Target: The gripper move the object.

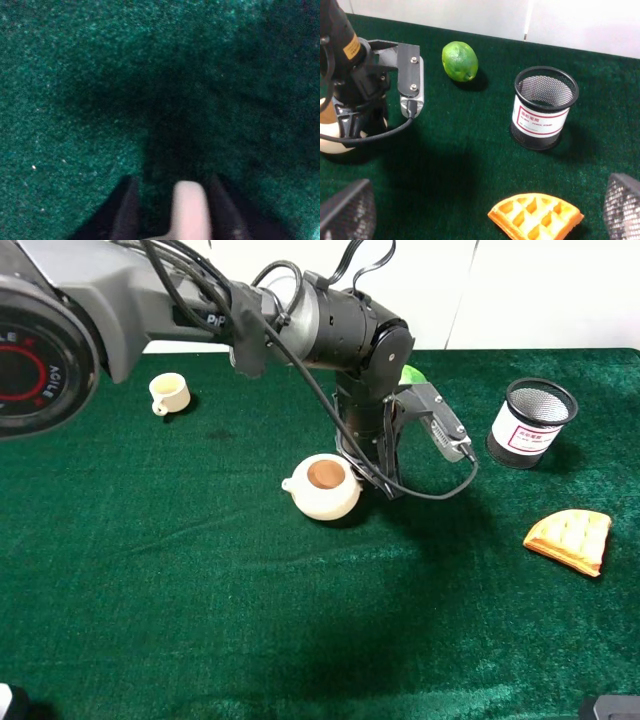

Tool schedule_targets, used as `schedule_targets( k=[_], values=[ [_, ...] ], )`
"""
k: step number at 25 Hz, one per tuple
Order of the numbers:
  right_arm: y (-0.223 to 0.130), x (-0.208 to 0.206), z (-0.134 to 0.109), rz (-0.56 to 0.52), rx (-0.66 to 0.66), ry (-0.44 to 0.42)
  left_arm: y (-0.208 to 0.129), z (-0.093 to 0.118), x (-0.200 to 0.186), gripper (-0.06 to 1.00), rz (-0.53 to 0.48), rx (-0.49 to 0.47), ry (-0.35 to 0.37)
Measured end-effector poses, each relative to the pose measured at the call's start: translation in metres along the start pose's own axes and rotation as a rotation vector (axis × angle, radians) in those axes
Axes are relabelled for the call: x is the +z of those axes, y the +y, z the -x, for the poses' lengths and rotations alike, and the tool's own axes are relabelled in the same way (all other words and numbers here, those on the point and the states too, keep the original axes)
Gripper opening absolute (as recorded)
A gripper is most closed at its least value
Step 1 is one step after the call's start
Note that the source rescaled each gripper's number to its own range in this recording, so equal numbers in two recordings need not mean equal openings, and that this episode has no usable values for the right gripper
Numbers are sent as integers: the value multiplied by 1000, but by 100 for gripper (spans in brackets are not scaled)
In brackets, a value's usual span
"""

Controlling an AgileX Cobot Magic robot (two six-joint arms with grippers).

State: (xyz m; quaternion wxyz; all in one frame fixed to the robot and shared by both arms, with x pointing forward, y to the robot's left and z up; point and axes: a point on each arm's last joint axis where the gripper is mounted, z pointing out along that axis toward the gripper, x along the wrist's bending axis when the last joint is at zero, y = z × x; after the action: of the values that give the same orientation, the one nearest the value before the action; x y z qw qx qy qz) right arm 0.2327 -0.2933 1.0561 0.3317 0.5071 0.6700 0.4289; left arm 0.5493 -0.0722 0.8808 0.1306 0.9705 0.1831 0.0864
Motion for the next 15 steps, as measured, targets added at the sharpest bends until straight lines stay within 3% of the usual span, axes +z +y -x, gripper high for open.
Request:
schedule_targets(
  k=[3, 15],
  values=[
    [0, 0, 0, 0, 0, 0, 0, 0, 0, 1, -1, 0, 0],
    [0, 0, 0, 0, 0, 0, -2, 1, 0, 0, -20, 0, -7]
  ],
)
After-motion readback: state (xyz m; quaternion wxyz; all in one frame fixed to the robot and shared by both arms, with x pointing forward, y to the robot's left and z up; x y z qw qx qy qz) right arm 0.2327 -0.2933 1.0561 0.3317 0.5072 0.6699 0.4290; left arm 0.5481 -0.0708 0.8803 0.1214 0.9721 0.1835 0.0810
